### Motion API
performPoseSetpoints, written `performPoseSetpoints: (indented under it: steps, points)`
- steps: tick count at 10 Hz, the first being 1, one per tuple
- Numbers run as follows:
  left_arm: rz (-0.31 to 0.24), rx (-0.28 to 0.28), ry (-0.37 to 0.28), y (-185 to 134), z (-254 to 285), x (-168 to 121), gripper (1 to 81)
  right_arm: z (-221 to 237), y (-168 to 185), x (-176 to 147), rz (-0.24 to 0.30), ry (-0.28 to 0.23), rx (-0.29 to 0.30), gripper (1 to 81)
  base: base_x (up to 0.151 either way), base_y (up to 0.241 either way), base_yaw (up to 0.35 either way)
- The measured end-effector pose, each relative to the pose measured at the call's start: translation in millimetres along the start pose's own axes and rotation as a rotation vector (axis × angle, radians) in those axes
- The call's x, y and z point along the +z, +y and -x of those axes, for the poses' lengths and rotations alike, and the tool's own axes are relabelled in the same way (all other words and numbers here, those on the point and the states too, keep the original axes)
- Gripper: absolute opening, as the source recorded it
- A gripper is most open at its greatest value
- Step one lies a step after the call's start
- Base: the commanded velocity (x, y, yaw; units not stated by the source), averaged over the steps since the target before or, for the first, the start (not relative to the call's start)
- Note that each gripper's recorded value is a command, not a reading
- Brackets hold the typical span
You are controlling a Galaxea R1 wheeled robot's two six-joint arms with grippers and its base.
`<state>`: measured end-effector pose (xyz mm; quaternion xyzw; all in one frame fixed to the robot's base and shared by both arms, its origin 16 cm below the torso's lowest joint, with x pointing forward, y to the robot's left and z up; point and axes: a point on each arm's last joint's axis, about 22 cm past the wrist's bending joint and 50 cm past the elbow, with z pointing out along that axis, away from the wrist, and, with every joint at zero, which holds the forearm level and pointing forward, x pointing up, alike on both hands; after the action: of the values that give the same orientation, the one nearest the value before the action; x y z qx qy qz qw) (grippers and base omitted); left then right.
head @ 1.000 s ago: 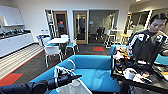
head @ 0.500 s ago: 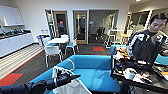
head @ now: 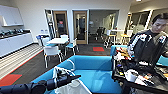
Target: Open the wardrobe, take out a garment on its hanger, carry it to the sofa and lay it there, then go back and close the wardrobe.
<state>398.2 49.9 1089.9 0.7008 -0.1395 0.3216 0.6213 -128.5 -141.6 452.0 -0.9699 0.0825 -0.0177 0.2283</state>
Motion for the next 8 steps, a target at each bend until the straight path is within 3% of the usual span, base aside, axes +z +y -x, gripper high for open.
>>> performPoseSetpoints:
  steps: [8]
  points:
    - [-0.002,0.003,0.001,-0.3,-0.5,-1.2,1.0,6.7,-2.0,-0.5,-0.004,-0.008,0.003,81.1,0.113,0.000,0.000]
